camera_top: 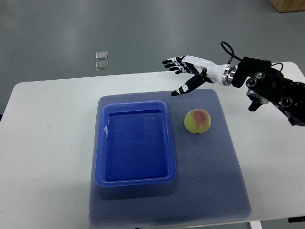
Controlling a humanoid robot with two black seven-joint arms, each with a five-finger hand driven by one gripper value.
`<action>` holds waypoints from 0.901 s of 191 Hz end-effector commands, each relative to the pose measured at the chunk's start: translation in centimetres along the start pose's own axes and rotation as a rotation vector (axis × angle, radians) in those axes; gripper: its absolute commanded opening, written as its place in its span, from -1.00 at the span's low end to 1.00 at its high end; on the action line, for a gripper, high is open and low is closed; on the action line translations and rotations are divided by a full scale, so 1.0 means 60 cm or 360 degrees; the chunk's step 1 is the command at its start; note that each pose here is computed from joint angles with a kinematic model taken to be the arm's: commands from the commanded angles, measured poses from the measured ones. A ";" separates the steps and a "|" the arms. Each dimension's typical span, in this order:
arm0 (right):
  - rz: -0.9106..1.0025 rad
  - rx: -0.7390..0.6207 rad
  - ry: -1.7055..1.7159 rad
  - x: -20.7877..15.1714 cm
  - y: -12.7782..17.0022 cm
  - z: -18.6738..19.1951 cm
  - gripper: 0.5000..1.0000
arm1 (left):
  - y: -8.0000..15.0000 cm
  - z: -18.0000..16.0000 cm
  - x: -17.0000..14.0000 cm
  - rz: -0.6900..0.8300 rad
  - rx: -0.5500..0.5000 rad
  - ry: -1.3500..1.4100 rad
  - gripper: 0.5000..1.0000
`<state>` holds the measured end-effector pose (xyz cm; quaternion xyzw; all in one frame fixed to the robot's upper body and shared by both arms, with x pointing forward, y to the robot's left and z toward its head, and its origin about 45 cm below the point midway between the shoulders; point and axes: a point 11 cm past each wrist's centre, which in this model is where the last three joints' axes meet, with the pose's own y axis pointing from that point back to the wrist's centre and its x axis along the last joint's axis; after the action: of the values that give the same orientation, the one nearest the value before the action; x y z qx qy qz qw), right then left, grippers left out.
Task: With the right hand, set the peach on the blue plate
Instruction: 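Reach the right hand forward and down toward the peach beside the tray, then close the right hand fingers around the peach and lift it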
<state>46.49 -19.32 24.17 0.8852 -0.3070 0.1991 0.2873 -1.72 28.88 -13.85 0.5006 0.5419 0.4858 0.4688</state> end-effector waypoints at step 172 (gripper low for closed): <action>-0.0484 -0.0573 0.0498 -0.031 0.071 0.014 0.73 | 0.000 0.000 0.000 0.0000 -0.0001 0.0003 1.00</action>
<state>42.80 -21.64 25.47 0.8136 -0.1451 0.2364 0.5109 -1.71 28.88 -13.85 0.5001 0.5422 0.4861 0.4686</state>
